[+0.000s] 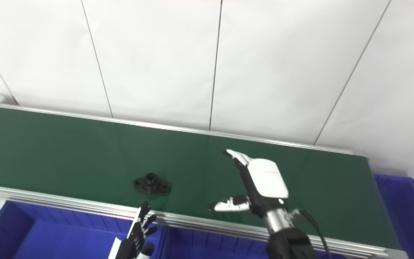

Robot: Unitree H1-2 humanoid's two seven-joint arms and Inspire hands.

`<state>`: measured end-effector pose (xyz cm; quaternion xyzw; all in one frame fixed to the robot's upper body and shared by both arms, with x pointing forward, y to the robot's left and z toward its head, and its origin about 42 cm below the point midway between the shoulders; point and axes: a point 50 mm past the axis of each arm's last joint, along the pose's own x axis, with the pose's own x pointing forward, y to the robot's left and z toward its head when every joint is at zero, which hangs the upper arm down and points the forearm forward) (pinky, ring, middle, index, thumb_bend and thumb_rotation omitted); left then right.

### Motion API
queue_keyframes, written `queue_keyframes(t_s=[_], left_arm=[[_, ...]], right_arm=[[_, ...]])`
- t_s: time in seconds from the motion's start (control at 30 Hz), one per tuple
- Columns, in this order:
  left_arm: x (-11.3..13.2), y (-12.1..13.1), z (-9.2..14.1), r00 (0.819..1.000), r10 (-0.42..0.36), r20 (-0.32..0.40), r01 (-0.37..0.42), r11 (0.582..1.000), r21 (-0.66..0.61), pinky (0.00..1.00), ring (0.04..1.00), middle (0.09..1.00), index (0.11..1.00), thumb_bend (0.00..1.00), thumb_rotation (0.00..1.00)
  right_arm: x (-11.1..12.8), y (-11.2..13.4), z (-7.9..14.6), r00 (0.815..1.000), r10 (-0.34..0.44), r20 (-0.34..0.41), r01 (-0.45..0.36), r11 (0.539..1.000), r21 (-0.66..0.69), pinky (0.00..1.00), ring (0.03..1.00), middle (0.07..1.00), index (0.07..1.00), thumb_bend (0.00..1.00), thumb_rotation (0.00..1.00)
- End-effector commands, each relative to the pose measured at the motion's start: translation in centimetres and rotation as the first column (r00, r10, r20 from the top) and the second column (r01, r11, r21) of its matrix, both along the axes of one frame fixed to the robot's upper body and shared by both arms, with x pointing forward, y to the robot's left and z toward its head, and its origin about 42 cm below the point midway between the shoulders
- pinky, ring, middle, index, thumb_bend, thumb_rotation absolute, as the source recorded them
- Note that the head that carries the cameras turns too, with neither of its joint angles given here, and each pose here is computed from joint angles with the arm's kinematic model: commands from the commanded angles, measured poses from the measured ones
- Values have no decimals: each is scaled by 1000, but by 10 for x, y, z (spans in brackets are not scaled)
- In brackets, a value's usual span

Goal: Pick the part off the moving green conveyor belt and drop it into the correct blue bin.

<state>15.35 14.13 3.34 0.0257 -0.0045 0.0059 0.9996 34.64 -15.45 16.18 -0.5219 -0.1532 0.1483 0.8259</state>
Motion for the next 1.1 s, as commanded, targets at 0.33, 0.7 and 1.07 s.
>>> queue_keyframes(t_s=[0.33, 0.7, 1.07], left_arm=[[3, -15, 13, 998, -16, 54, 18, 999, -27, 832, 896, 994, 1000, 810, 903], [-1, -17, 17, 998, -17, 61, 19, 999, -40, 821, 884, 961, 1000, 780, 900], [-4, -18, 21, 998, -13, 61, 16, 999, -49, 818, 869, 952, 1000, 780, 888]], right_arm=[[43, 52, 13, 1000, 30, 4, -29, 997, -68, 500, 655, 813, 834, 982, 349], [51, 77, -10, 997, 47, -60, -51, 996, -73, 287, 409, 798, 827, 958, 351], [49, 91, -34, 991, 54, -125, -62, 997, -55, 323, 471, 699, 803, 954, 343]])
